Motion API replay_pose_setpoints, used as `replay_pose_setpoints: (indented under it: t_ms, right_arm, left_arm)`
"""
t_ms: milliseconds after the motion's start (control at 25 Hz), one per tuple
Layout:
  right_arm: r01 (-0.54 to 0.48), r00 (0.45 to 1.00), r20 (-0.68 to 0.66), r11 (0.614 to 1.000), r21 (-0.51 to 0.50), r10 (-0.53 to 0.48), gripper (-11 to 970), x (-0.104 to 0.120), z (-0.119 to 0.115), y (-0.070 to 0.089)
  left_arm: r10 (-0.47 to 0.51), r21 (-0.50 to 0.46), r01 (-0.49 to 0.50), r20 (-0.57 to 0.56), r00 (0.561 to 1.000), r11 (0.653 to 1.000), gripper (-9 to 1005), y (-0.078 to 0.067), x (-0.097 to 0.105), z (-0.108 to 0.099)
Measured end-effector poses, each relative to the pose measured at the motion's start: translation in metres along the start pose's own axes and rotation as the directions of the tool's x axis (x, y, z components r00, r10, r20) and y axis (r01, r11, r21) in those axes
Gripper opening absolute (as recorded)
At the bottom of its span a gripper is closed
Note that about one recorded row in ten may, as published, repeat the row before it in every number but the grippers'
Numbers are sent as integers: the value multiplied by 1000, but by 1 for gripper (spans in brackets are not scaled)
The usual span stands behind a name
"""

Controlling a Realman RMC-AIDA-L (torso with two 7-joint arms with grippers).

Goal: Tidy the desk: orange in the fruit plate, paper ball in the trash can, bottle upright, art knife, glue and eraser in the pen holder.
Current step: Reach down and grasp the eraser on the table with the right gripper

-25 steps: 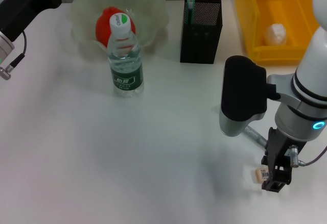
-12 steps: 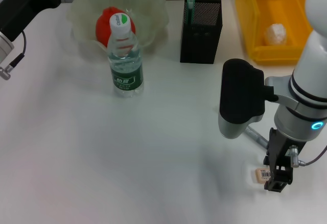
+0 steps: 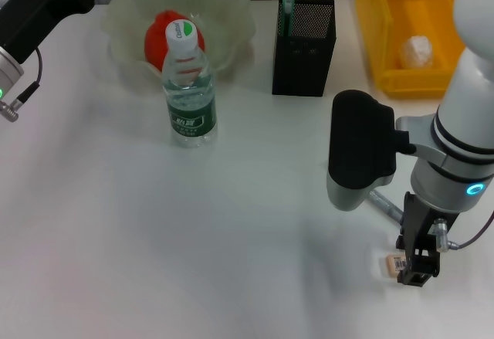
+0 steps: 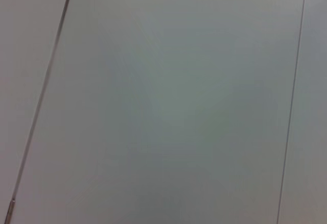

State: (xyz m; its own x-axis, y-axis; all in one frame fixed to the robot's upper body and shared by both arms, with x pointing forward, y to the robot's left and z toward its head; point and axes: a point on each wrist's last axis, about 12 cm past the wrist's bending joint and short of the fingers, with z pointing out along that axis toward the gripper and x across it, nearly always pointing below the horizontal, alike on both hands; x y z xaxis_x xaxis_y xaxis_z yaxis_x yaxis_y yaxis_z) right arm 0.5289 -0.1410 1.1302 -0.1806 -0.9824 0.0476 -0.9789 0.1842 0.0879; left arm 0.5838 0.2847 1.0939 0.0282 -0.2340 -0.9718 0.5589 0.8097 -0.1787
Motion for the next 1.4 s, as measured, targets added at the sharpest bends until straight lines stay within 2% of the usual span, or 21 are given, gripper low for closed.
replay_pose_setpoints:
  t_ms: [560, 920, 1120, 1400]
  right_arm:
    - [9, 1000, -23, 1000, -4, -9, 474, -3, 6, 1]
    - [18, 999, -33, 1000, -3, -18, 415, -4, 7, 1]
    - [15, 999, -31, 1000, -3, -15, 351, -4, 6, 1]
    - [18, 1000, -19, 1000, -3, -18, 333, -5, 5, 1]
  left_arm:
    - [-1, -7, 1, -4, 1000, 1000, 628, 1, 1, -3]
    - [0, -7, 0, -4, 1000, 1000, 627, 1, 1, -3]
    - [15, 0, -15, -1, 1000, 1000, 628, 0, 0, 0]
    - [15, 1, -15, 0, 1000, 1000, 627, 0, 0, 0]
